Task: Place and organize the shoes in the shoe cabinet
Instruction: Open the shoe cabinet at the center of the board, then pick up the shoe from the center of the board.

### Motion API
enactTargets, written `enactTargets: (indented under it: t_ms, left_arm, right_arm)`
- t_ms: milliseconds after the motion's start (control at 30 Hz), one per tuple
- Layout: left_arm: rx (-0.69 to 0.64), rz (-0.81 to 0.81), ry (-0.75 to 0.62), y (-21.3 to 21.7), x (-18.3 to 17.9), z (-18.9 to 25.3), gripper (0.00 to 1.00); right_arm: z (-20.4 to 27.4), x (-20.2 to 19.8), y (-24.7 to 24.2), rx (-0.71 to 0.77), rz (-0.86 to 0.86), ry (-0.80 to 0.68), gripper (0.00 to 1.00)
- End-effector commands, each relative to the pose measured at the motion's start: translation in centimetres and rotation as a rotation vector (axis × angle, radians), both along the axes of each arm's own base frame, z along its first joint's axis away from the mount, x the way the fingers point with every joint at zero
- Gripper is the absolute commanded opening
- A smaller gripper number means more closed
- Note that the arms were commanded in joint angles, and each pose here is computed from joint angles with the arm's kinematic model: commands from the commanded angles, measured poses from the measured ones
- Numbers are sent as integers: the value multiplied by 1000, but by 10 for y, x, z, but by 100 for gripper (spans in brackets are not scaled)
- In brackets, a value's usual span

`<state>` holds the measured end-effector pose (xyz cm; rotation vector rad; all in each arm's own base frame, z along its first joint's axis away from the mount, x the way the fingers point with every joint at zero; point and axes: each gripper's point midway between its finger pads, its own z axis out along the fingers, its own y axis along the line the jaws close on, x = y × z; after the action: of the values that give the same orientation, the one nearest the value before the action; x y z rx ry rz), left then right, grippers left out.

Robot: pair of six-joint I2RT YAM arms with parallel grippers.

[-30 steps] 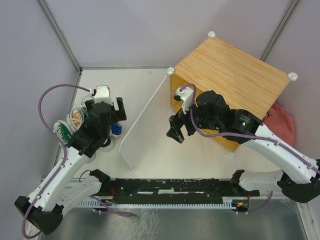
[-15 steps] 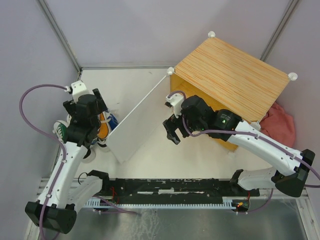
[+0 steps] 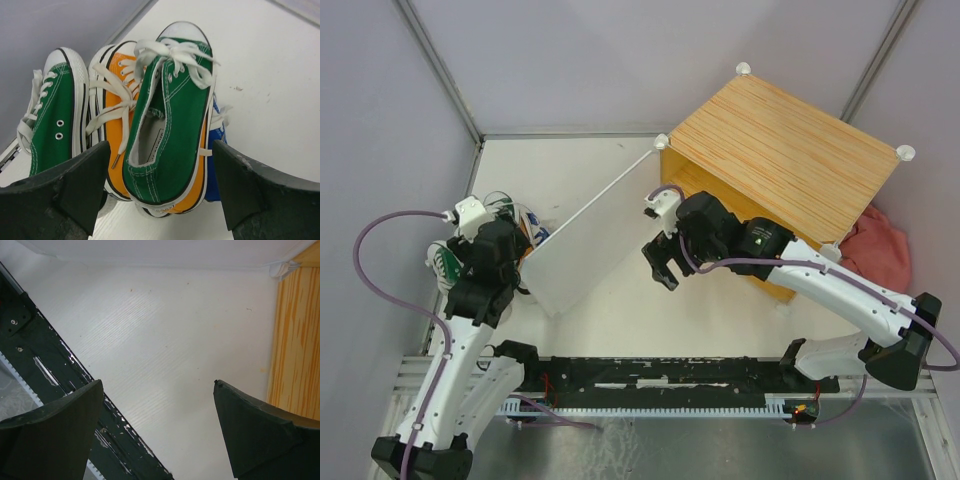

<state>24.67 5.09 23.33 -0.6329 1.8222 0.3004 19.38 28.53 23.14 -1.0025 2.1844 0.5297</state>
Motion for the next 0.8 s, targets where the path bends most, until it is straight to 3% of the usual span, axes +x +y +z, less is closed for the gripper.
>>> enactTargets:
  t_ms: [0, 100, 233, 367, 400, 433, 467, 767]
  left_arm:
    - [-61, 52, -38, 1, 1, -8, 88]
    - [-58, 68, -23, 2, 2, -16, 85]
    - [-51, 78, -23, 4, 3, -26, 72]
    - [-47, 72, -27, 4, 5, -29, 44]
    - [-40, 73, -28, 5, 5, -28, 33]
    - [-32, 78, -32, 6, 5, -25, 13]
    - [-29, 85, -42, 8, 4, -21, 4]
    - [-63, -46, -306, -7, 8, 81, 3]
  right_arm:
    - [12, 4, 1, 39, 8, -53, 99]
    - [11, 3, -3, 32, 2, -55, 99]
    - [12, 4, -11, 28, -20, -77, 99]
    - [13, 5, -15, 27, -34, -88, 99]
    - [14, 5, -15, 27, -35, -89, 99]
    - [13, 5, -16, 26, -40, -90, 99]
    - [14, 5, -17, 28, -44, -93, 99]
    - [8, 11, -20, 13, -90, -93, 99]
